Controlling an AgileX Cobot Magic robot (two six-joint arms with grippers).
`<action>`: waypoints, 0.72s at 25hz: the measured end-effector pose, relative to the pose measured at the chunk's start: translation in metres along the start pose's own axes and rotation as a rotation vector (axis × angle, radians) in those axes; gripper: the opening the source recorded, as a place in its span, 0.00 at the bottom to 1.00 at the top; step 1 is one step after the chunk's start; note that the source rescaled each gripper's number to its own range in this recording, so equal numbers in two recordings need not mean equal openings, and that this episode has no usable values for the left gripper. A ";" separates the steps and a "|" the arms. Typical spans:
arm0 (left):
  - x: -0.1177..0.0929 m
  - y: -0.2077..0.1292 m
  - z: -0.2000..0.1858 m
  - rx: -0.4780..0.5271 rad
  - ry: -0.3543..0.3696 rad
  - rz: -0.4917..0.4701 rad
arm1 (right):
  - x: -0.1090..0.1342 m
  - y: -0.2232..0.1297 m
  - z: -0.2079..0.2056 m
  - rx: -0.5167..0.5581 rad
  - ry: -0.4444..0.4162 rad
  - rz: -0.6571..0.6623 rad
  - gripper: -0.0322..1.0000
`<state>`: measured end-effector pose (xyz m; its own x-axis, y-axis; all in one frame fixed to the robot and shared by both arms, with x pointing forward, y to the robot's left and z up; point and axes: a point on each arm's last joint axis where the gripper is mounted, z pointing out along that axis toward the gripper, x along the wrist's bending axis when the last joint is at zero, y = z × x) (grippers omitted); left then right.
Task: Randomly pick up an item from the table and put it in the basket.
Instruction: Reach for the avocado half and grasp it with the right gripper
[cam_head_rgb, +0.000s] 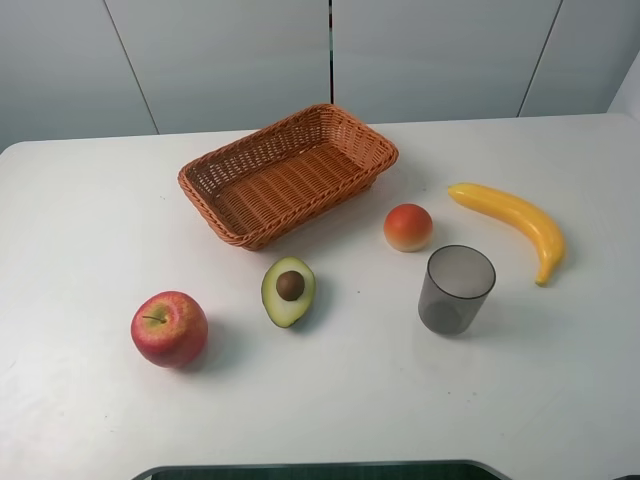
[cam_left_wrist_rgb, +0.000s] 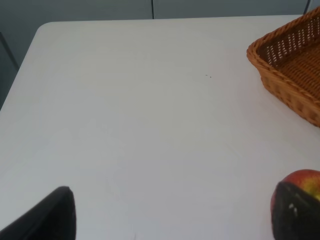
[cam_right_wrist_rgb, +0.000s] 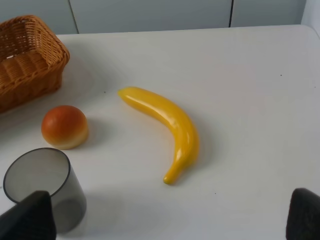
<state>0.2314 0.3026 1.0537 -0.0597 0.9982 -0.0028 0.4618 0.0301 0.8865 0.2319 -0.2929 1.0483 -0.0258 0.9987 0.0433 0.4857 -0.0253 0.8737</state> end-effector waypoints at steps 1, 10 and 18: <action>0.000 0.000 0.000 0.000 0.000 0.000 | 0.000 0.000 0.000 0.000 0.000 0.000 1.00; 0.000 0.000 0.000 0.000 0.000 0.000 | 0.000 0.000 0.000 0.000 0.000 0.000 1.00; 0.000 0.000 0.000 0.000 0.000 0.000 | 0.000 0.000 0.000 0.000 0.000 0.000 1.00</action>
<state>0.2314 0.3026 1.0537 -0.0597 0.9982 -0.0028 0.4618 0.0301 0.8865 0.2319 -0.2929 1.0483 -0.0258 0.9987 0.0433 0.4857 -0.0253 0.8737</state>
